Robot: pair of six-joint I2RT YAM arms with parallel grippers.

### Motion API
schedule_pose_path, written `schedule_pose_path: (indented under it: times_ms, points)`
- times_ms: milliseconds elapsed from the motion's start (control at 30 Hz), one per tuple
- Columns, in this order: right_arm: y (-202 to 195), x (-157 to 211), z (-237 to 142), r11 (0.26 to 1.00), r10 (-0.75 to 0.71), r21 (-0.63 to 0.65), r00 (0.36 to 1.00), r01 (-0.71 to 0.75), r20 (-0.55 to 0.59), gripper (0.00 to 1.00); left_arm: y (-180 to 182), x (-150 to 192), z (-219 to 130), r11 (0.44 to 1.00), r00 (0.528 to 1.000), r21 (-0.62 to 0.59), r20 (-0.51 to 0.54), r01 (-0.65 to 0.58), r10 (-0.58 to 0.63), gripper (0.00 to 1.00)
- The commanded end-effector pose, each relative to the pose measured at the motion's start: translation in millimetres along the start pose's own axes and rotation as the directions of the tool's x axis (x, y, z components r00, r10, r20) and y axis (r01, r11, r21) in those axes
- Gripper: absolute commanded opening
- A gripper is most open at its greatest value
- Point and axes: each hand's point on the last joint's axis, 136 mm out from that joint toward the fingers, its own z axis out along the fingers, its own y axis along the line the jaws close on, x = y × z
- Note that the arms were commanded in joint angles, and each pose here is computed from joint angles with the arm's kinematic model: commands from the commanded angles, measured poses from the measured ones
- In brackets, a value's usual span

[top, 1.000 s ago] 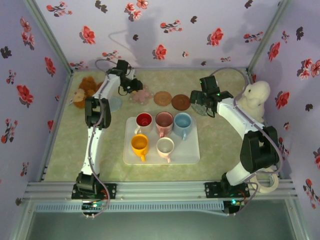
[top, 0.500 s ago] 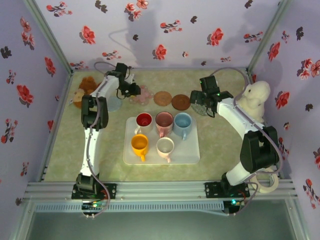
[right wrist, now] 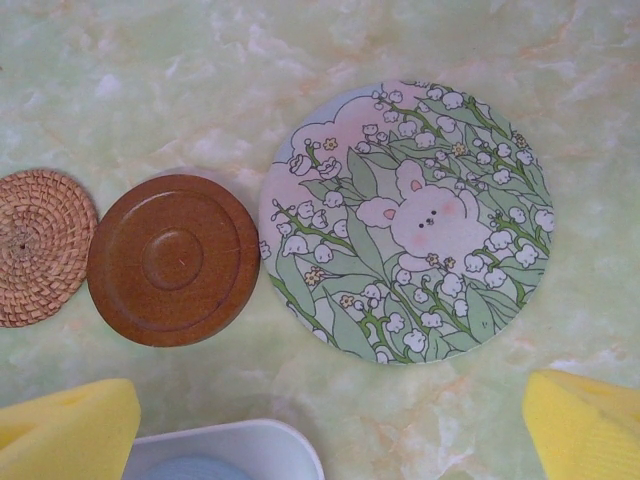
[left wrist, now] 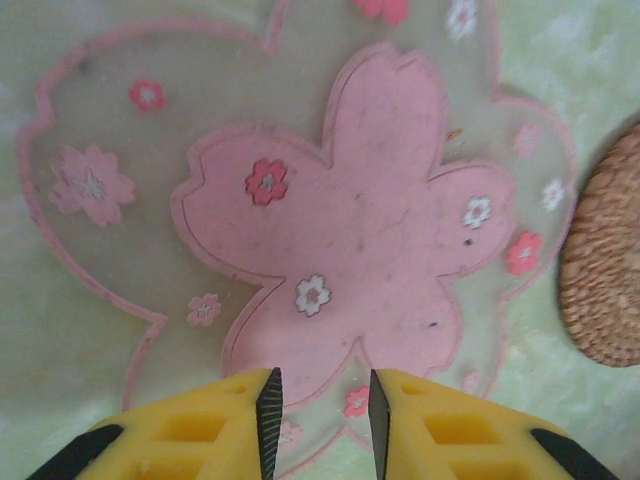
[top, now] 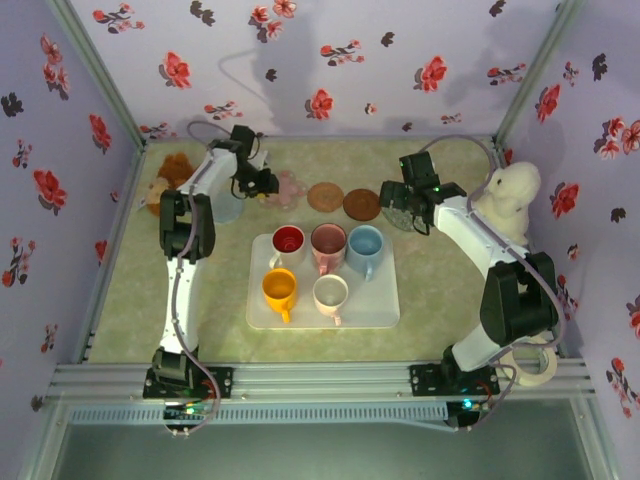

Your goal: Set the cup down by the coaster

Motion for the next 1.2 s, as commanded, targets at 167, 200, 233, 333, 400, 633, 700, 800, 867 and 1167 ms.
schedule_pose_path:
  times_ms: [167,200,233,333,400,633,700,800,867,1167]
  points:
    - [4,-4,3,1.000,-0.003,-0.008,1.000,0.003,0.006,0.99,-13,-68,-12,0.999,0.978,0.029,0.209,-0.030,0.023,0.42]
    - [3,-4,3,1.000,-0.006,-0.005,1.000,0.006,0.004,0.99,-11,-71,-7,0.999,0.977,0.036,0.213,-0.025,0.017,0.42]
    - [3,-5,3,1.000,-0.006,-0.001,1.000,0.006,0.006,0.99,-9,-75,-3,0.999,0.976,0.039,0.218,-0.015,0.006,0.44]
    - [1,-4,2,1.000,-0.010,0.005,1.000,0.009,0.005,0.99,-1,-78,12,0.999,0.976,0.042,0.215,0.012,-0.021,0.56]
    - [0,-4,1,1.000,-0.011,0.011,1.000,0.011,0.005,0.99,4,-77,20,0.999,0.977,0.042,0.210,0.023,-0.032,0.58]
    - [-2,-4,2,1.000,-0.020,0.025,1.000,0.020,-0.001,0.99,25,-76,35,0.999,0.975,0.001,0.215,0.049,-0.048,0.66]
    - [-1,-4,3,1.000,-0.018,0.022,1.000,0.018,-0.004,0.99,28,-77,34,0.999,0.974,0.002,0.221,0.052,-0.051,0.66]
    - [0,-4,5,1.000,-0.017,0.017,1.000,0.017,-0.008,0.99,29,-72,35,0.999,0.978,0.002,0.202,0.054,-0.054,0.66]
    - [2,-5,6,1.000,-0.017,0.011,1.000,0.017,-0.007,0.99,33,-68,38,0.998,0.980,-0.015,0.191,0.053,-0.050,0.67]
    - [3,-5,6,1.000,-0.022,0.006,1.000,0.022,-0.013,0.99,32,-79,32,1.000,0.973,-0.003,0.231,0.031,-0.029,0.73]
